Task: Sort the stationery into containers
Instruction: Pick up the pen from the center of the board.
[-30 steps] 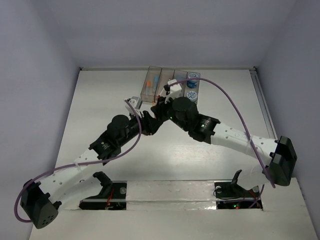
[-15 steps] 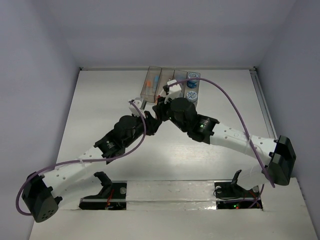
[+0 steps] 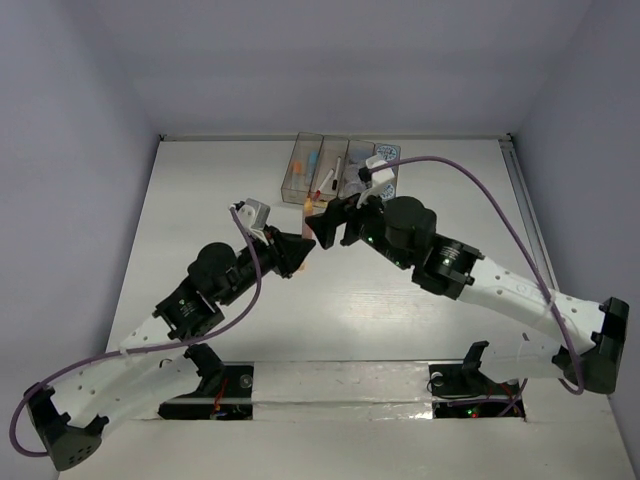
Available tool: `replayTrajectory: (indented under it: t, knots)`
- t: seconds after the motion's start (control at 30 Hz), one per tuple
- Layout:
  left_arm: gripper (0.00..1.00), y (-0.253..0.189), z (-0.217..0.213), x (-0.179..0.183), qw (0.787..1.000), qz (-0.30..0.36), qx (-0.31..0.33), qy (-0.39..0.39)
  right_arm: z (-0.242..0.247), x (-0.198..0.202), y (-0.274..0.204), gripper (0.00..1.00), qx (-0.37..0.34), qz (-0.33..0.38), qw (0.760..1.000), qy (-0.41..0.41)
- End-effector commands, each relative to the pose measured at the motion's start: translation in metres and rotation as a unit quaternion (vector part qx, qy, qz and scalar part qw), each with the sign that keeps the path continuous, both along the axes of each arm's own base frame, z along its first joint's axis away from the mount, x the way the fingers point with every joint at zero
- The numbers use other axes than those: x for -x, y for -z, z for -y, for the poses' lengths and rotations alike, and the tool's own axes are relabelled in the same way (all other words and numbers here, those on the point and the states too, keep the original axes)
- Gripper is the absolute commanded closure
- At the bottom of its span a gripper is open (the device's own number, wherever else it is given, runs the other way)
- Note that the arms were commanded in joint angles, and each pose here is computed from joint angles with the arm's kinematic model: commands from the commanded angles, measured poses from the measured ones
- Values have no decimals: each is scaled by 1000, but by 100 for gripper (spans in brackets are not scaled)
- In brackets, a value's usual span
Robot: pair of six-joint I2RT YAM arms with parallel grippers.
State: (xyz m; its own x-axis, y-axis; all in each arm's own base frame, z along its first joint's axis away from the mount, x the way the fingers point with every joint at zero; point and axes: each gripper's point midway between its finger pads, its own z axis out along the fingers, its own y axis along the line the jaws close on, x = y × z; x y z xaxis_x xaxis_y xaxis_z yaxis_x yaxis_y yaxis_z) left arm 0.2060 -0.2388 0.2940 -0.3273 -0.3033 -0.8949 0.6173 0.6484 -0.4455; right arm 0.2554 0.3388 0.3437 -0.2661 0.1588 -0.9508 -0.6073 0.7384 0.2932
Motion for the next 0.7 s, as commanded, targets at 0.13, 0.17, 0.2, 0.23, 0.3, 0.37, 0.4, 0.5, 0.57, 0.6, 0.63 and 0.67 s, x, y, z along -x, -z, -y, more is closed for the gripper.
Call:
replayTrajectory:
  t: [0.13, 0.17, 0.2, 0.23, 0.3, 0.37, 0.4, 0.5, 0.57, 0.6, 0.63, 0.67]
  knots:
    - [100, -51, 13, 39, 991, 69, 25, 113, 20, 20, -15, 18, -26, 14, 999, -34]
    - [100, -52, 11, 40, 991, 74, 22, 113, 25, 24, -21, 18, -36, 19, 999, -36]
    - [100, -54, 10, 41, 990, 78, 22, 113, 27, 26, -22, 18, -39, 20, 998, -38]
    - [100, -53, 9, 42, 990, 79, 21, 114, 27, 30, -21, 18, -40, 19, 998, -46]
    - [100, -52, 9, 44, 990, 79, 21, 117, 27, 36, -25, 18, -43, 24, 997, -62]
    - [100, -50, 11, 43, 990, 76, 22, 120, 18, 49, -29, 18, -47, 30, 993, -107]
    - [100, -47, 12, 43, 990, 71, 23, 122, 15, 53, -30, 18, -47, 30, 991, -123]
    - [100, -47, 16, 46, 988, 72, 29, 135, 0, 78, -40, 18, -61, 52, 975, -207]
    - [100, -48, 18, 49, 987, 72, 34, 143, -10, 90, -40, 18, -59, 55, 964, -252]
    - [100, -48, 19, 50, 986, 72, 35, 149, -12, 93, -42, 18, -59, 57, 961, -263]
    - [100, -49, 20, 52, 985, 71, 38, 153, -17, 94, -37, 18, -55, 53, 958, -275]
    - [100, -50, 21, 53, 984, 73, 39, 157, -19, 94, -37, 19, -55, 53, 958, -277]
